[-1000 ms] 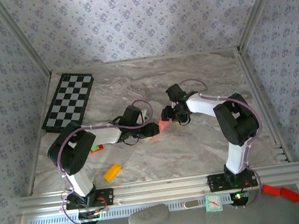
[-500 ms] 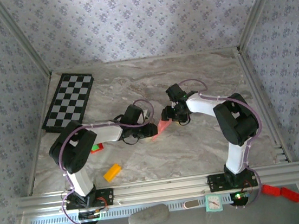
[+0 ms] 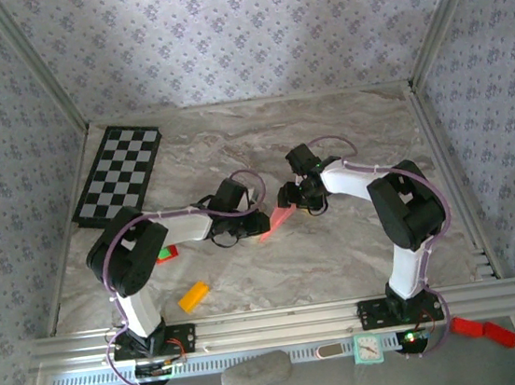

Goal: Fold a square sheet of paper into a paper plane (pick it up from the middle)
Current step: Fold the wing for the fifth time at the center of the table.

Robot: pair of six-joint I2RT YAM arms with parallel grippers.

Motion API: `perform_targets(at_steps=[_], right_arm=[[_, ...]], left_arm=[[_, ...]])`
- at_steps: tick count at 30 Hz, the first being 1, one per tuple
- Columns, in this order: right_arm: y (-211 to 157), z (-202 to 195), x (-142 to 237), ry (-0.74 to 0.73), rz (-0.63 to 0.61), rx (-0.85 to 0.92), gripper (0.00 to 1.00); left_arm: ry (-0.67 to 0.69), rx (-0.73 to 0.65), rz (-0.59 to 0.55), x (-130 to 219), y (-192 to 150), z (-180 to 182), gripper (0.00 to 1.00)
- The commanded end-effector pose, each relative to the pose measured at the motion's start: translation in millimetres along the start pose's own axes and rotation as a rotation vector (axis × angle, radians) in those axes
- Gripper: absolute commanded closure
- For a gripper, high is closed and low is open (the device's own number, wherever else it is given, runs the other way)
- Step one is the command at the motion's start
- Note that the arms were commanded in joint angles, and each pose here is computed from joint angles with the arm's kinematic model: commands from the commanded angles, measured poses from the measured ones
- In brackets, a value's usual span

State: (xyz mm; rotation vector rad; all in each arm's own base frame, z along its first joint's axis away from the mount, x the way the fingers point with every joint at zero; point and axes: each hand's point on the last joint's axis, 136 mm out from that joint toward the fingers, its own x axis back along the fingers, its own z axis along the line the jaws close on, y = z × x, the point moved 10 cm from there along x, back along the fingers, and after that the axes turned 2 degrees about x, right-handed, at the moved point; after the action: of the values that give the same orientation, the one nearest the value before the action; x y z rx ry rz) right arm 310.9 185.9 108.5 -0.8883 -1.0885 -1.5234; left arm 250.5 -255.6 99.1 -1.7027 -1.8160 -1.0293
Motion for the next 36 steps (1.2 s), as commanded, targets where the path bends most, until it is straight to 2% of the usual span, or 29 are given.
perform_targets(at_steps=[1, 12, 20, 25, 31, 36], right_arm=[[-24, -21, -42, -0.061, 0.097, 0.027, 0.34], [-35, -28, -38, 0.016, 0.119, 0.110, 0.31], [-41, -38, -47, -0.093, 0.149, 0.118, 0.34], [-40, -36, -52, -0.143, 0.161, 0.126, 0.35], [-38, -33, -56, -0.187, 0.174, 0.123, 0.35], [-39, -34, -58, -0.195, 0.181, 0.113, 0.35]], left_arm=[[0.118, 0.044, 0.073, -18, -16, 22, 0.76], [0.144, 0.071, 0.099, -22, -18, 26, 0.75], [0.137, 0.067, 0.092, -19, -15, 21, 0.75], [0.116, 0.044, 0.044, -3, -6, 4, 0.72], [0.125, 0.032, -0.067, 27, 3, -14, 0.69], [0.056, 0.028, -0.103, 41, 7, -29, 0.69]])
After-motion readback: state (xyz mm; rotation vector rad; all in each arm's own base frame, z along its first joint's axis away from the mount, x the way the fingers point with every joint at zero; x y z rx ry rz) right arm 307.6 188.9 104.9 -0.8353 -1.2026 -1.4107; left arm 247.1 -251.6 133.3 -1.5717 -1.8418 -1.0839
